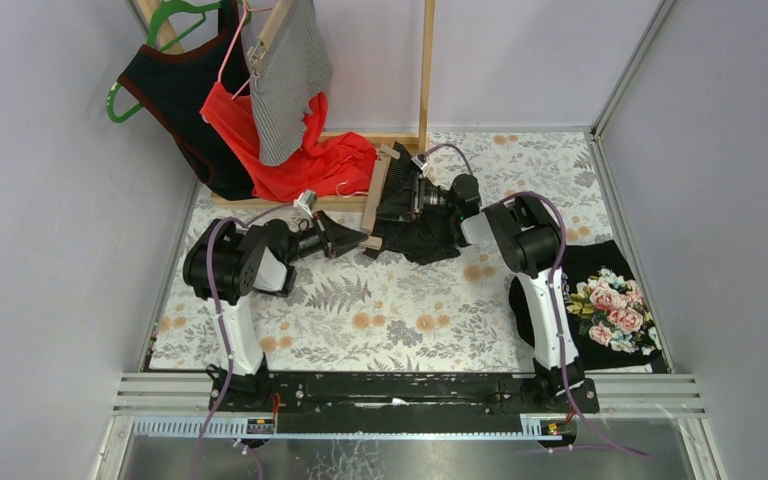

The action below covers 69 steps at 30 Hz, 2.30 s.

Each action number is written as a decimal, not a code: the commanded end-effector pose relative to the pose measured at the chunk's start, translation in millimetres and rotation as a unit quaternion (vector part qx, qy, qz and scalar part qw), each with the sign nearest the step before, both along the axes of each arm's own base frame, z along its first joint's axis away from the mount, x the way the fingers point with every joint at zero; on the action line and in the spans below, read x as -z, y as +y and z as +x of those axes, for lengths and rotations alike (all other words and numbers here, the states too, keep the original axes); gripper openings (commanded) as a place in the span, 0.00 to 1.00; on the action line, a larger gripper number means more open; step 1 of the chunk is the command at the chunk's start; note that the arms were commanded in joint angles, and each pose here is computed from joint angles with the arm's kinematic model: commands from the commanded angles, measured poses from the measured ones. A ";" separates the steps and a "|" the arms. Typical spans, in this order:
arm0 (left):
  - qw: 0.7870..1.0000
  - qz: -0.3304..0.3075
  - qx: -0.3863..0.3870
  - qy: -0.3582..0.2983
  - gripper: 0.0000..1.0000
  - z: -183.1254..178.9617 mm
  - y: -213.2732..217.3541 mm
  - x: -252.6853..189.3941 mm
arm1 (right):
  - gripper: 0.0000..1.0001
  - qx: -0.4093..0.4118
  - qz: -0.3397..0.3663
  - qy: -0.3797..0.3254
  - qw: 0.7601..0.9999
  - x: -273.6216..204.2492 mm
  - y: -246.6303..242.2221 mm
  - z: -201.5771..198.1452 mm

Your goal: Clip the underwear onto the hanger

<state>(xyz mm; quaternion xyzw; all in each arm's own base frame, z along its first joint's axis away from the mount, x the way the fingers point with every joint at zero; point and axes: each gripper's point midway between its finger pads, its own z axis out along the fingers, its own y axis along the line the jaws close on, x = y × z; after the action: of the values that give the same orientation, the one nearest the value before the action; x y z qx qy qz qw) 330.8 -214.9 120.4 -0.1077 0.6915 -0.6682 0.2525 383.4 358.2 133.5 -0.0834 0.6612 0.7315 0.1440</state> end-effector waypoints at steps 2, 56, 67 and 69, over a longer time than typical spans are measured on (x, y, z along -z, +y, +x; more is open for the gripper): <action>0.999 0.002 -0.027 -0.034 0.00 22.4 8.8 -17.2 | 0.52 0.019 0.003 -0.072 0.997 -29.6 -17.7 -2.7; 1.000 0.013 -0.002 0.006 0.00 60.2 20.6 10.6 | 0.74 0.230 -0.373 -0.529 0.727 41.0 -5.8 -34.5; 1.000 0.004 0.004 0.019 0.00 66.0 24.9 16.0 | 0.67 0.230 -0.392 -0.590 0.667 49.5 16.8 -26.2; 1.000 0.004 0.004 0.021 0.00 65.5 25.5 17.5 | 0.67 0.224 -0.398 -0.594 0.662 51.6 20.7 -23.1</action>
<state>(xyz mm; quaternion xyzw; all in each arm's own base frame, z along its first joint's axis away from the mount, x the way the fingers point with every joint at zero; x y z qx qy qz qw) 391.1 -192.1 93.7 -0.1425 0.7078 -0.6571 0.2165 338.0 363.0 45.4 -0.4078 0.7018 0.1605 0.5616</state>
